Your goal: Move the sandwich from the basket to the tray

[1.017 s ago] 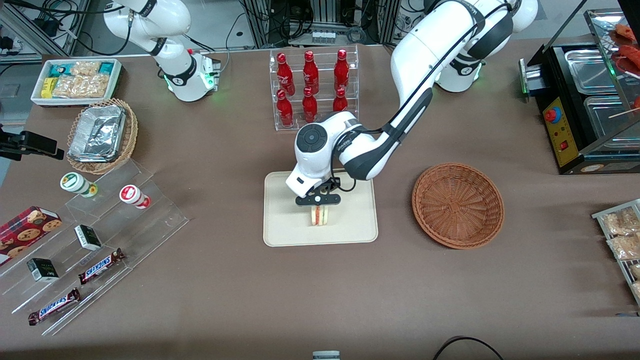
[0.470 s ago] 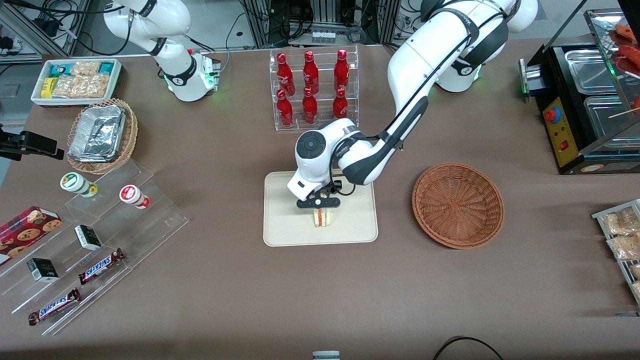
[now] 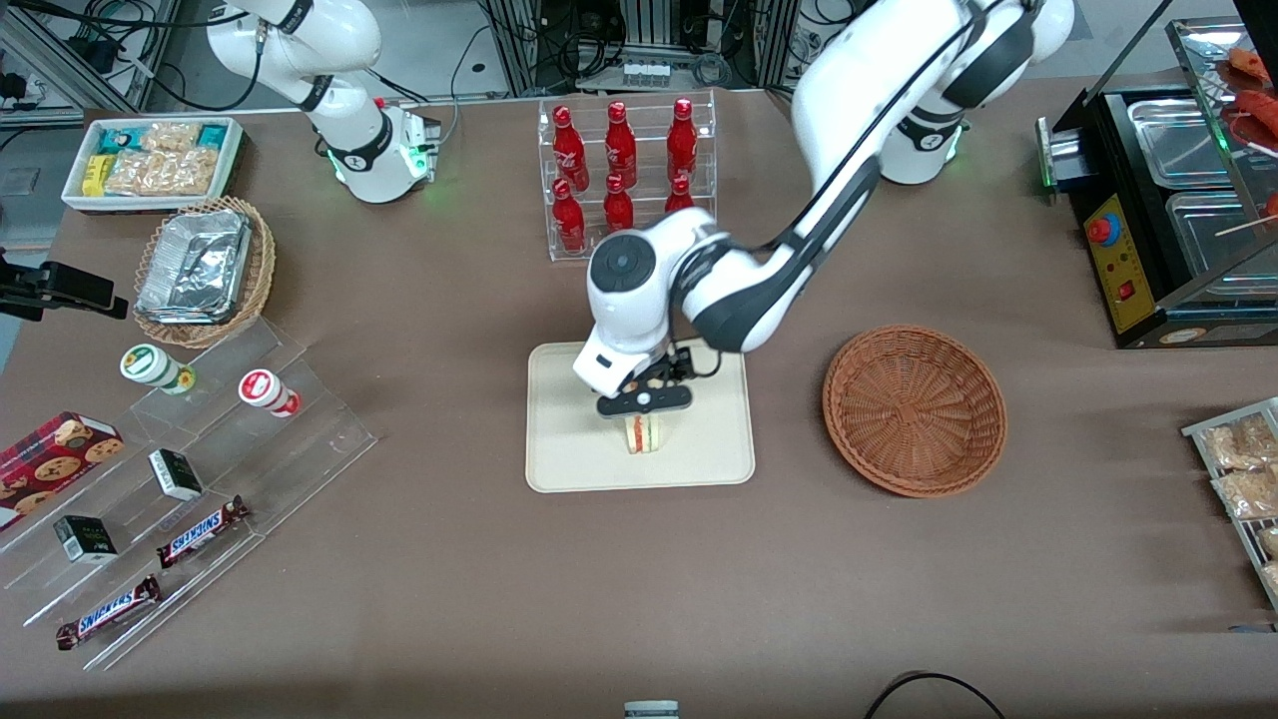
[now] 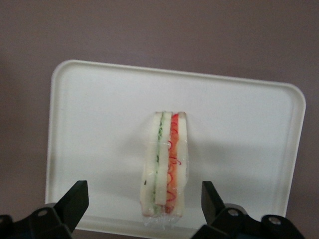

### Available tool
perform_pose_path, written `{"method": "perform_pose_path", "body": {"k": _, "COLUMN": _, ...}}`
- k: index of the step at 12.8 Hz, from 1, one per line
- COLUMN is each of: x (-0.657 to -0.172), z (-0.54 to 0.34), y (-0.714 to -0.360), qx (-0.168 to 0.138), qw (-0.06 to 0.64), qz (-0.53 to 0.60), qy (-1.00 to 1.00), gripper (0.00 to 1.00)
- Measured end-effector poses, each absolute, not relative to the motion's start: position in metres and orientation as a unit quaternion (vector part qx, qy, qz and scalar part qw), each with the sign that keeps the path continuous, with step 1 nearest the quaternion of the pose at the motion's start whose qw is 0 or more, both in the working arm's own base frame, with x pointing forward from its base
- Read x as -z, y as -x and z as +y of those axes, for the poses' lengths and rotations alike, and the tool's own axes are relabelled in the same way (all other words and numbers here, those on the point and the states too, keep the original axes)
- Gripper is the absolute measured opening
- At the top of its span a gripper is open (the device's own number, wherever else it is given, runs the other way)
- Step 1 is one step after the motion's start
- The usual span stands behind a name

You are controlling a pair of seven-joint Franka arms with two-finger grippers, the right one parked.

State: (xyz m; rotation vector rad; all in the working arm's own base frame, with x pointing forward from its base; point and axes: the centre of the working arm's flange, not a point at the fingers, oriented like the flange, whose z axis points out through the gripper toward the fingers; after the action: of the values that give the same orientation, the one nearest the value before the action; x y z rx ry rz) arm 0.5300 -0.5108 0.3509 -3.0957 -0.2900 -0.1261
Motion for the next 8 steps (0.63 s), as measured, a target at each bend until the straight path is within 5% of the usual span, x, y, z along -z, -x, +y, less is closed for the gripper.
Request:
{"method": "perform_pose_path", "body": {"k": 4, "x": -0.464, "z": -0.418, "y": -0.564, "qx": 0.044, "qw": 0.032, "qz": -0.174, "qy": 0.983, "gripper": 1.00}}
{"method": "perform_pose_path", "body": {"k": 8, "x": -0.529, "z": -0.299, "y": -0.588, "qx": -0.013, "qw": 0.041, "qz": -0.162, "qy": 0.986, "gripper": 1.00}}
